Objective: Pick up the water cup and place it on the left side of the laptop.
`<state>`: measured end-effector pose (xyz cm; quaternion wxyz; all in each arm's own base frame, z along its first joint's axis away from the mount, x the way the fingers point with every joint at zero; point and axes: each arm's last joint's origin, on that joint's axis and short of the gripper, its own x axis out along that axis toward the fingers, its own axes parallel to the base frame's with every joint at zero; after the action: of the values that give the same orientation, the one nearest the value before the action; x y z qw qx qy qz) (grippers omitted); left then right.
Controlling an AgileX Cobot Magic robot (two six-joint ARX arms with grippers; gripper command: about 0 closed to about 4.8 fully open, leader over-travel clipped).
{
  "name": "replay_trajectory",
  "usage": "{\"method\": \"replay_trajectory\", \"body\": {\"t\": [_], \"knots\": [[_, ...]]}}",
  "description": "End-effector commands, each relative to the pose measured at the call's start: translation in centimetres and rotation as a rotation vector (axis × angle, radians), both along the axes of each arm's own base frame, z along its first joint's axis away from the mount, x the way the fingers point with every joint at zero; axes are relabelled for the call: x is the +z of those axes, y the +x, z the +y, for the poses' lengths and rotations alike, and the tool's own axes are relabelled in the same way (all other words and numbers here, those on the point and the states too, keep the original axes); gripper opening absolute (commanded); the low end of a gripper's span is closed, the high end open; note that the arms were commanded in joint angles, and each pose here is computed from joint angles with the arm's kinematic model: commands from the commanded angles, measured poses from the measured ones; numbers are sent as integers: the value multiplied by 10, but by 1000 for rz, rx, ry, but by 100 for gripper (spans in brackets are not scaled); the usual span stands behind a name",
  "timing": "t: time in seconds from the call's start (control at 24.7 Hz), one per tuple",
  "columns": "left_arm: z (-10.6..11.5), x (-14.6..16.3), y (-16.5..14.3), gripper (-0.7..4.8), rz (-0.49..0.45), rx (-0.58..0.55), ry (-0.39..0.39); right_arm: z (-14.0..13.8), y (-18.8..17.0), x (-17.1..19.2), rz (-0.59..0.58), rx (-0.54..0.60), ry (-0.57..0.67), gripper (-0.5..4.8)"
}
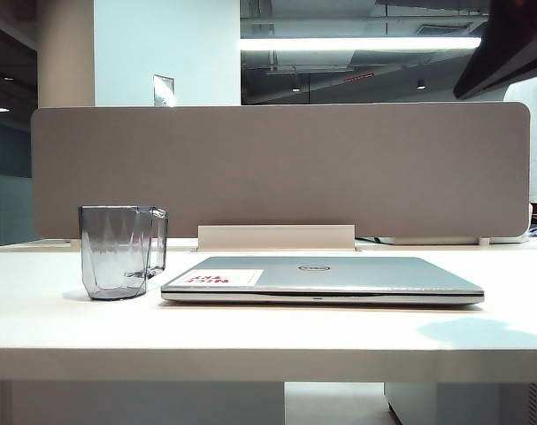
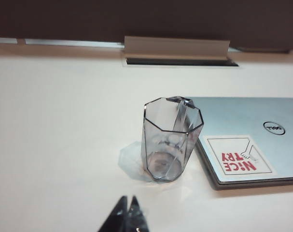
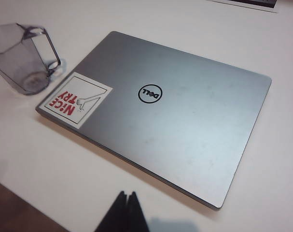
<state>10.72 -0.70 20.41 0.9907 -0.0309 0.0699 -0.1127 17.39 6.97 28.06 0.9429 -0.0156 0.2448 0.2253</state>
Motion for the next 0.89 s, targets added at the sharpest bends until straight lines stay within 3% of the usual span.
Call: {"method": "replay_trajectory", "body": {"t": [0.04,0.28,0.65,0.89], "knots": [[-1,14,14,-6,30,-35,9,-4,-10,3,-19,-12,37,-6],[-2,34,50,-6,90,-55,56,-8,-23,8,-35,-18,59,-6],[-3,55,134,-6,235,-91,57,-10,-29,10,-35,-18,58,-6],[-3,61,160,-6,241,-99,82,-11,-29,10,-36,-21,56,-6]]}}
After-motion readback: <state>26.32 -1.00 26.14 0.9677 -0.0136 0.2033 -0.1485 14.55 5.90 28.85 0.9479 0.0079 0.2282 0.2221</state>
